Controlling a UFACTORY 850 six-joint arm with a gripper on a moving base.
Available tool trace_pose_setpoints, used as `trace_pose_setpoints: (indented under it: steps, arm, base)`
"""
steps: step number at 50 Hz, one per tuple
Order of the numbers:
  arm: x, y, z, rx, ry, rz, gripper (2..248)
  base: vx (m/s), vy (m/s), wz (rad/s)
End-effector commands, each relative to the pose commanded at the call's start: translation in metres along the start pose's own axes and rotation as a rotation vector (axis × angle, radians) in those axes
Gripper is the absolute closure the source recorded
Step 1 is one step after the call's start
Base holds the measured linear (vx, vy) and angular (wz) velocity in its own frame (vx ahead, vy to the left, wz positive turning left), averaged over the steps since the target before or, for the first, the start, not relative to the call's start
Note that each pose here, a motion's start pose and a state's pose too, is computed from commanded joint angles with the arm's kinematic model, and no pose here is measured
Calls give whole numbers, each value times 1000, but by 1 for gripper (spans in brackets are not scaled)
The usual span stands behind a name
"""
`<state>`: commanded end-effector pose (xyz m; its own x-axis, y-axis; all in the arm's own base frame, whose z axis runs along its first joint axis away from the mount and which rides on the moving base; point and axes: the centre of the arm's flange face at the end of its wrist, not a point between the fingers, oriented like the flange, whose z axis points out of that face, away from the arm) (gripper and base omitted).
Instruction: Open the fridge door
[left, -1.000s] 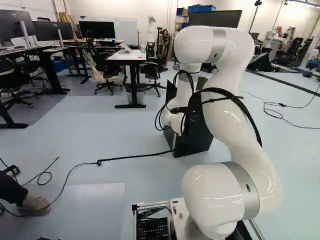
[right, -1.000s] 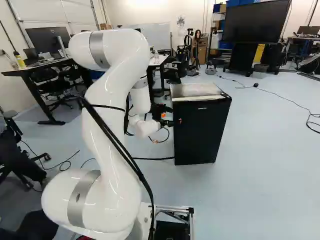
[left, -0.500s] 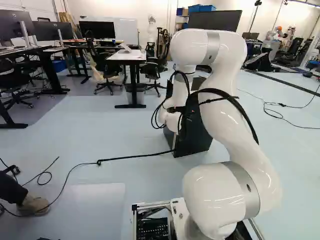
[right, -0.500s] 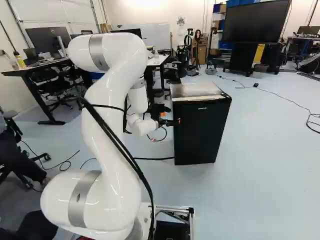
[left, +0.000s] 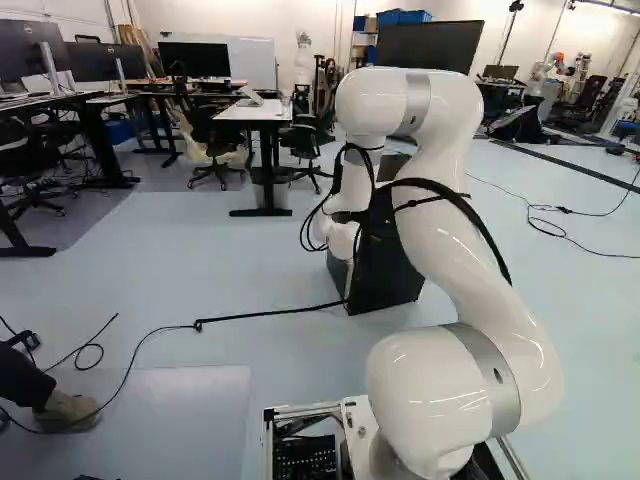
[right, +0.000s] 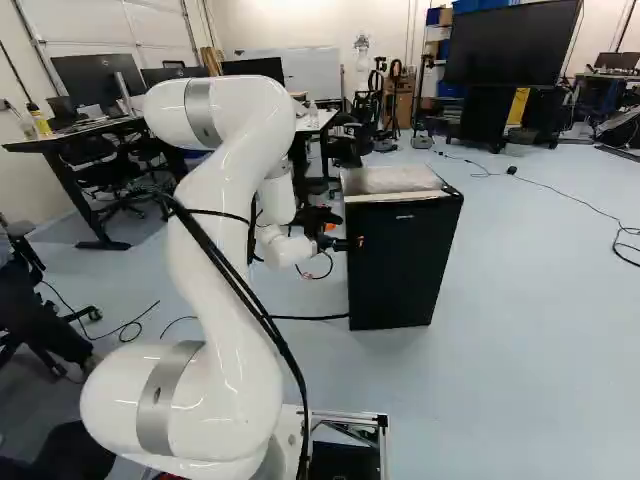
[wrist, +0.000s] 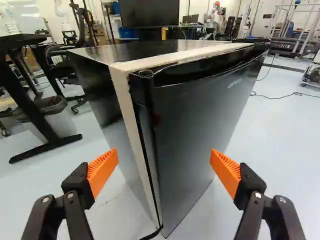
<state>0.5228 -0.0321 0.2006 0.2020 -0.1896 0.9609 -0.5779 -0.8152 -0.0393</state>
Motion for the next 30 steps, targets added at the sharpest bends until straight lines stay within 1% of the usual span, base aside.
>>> trace_pose_setpoints:
  steps: [18,30]
  arm:
    - [0,4,3,-68,4,27,3]
    - [0,0,10,-85,12,39,3]
  base:
    - [0,0,0]
    - [0,0,0]
